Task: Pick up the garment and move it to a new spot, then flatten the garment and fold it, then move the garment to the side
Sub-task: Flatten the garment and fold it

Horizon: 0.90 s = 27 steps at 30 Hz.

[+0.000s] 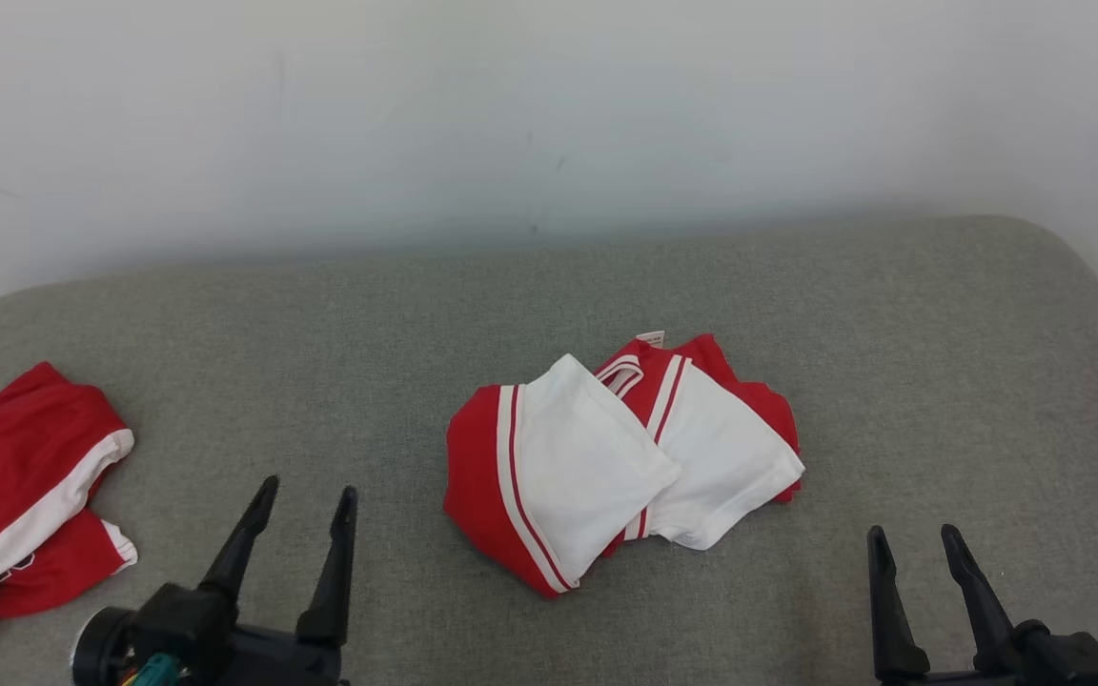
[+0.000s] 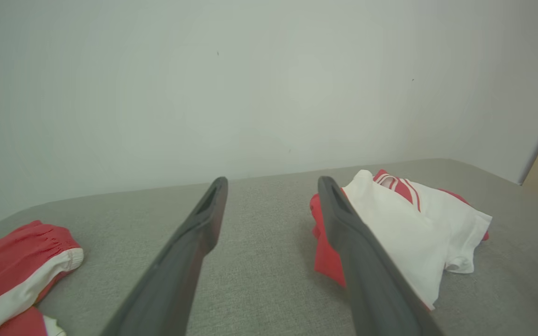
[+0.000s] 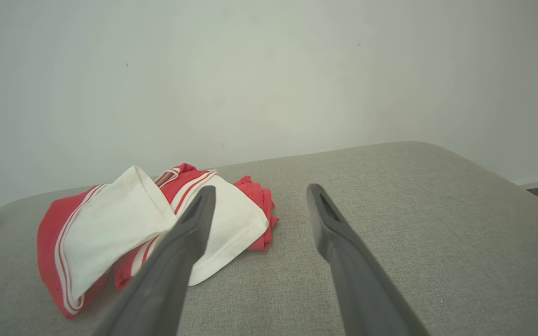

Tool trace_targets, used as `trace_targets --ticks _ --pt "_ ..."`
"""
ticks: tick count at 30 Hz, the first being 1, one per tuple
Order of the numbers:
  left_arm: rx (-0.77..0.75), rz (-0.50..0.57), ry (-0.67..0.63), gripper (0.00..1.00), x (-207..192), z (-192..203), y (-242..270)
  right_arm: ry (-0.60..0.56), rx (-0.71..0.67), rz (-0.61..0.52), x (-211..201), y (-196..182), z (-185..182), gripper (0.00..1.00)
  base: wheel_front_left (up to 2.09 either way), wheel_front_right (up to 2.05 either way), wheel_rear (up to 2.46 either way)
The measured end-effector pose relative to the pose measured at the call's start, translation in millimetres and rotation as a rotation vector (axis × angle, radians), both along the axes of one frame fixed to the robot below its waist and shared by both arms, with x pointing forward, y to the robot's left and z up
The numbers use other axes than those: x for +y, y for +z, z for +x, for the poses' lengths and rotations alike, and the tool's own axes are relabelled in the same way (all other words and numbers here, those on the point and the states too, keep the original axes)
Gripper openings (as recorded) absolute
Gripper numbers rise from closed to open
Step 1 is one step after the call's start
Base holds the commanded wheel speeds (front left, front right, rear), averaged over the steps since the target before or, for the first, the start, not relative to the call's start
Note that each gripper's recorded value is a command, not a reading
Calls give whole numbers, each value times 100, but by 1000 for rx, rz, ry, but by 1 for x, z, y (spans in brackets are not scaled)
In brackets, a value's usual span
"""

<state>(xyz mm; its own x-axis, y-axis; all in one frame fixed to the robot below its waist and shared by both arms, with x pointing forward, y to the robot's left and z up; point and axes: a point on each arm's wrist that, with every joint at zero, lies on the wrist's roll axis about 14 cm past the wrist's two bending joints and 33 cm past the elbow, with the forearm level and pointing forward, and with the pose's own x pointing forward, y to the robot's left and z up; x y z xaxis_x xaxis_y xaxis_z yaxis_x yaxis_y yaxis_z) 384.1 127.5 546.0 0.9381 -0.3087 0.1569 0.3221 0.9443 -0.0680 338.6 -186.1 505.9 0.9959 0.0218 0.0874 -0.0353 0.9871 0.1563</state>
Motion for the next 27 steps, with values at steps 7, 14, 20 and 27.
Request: trace_targets --ticks 7,14,20,27 --pt "8 7 -189 100 -68 21 2 -32 17 9 -10 -5 4 100 0 0 0" --pt "88 66 -338 100 -120 29 -25 -70 45 15 -21 -14 6 100 0 0 0" --pt "204 141 -439 100 -146 21 -69 -114 74 24 -34 -22 2 100 0 0 0" --pt "325 274 -476 100 -142 9 -121 -157 80 22 -46 -23 -4 100 0 0 0"
